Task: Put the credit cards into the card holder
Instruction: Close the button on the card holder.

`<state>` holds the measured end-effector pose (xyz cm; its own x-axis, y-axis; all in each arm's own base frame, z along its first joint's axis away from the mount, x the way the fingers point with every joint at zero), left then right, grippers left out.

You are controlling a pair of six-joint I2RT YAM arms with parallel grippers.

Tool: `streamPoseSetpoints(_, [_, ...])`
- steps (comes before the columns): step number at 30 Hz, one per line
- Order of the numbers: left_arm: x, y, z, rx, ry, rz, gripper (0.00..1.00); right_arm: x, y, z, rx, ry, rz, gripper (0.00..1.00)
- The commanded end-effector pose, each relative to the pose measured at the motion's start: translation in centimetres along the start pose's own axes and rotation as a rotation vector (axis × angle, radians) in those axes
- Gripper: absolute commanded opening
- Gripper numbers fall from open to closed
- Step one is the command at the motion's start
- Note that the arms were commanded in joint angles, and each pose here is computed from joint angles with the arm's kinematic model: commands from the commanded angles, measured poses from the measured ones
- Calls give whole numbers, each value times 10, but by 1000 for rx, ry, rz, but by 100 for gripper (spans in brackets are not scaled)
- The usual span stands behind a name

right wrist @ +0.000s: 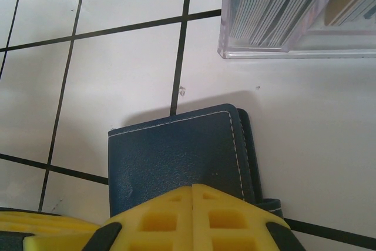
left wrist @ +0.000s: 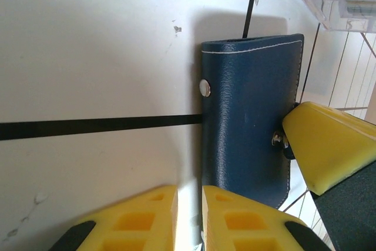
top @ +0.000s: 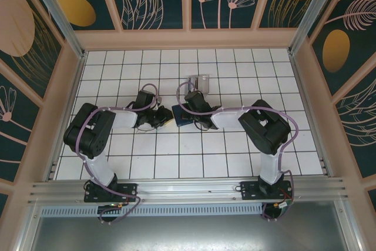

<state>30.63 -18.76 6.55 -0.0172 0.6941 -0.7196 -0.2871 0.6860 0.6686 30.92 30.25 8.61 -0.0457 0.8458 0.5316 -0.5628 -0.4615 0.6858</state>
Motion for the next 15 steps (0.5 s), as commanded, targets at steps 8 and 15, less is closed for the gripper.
streamPoseSetpoints(8, [6, -10, -8, 34, 34, -20, 20, -1, 0, -1, 24, -22, 14, 0])
streamPoseSetpoints(15, [6, -11, -6, 31, 42, -17, 20, 1, 2, 2, 11, -19, 22, 0])
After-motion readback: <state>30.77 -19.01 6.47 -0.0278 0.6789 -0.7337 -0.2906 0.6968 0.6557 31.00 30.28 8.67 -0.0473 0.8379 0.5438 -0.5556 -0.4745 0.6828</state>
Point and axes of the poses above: each hand's point on the last joint's axis, 136 mm out from that joint toward the fingers, its own y axis back along the fingers, its own x axis along the line the jaws close on, z = x × y, the point moved 7 cm from there along y, back along the fingers, and after that the axes turned 9 degrees about -y, right-handed, at the moved point
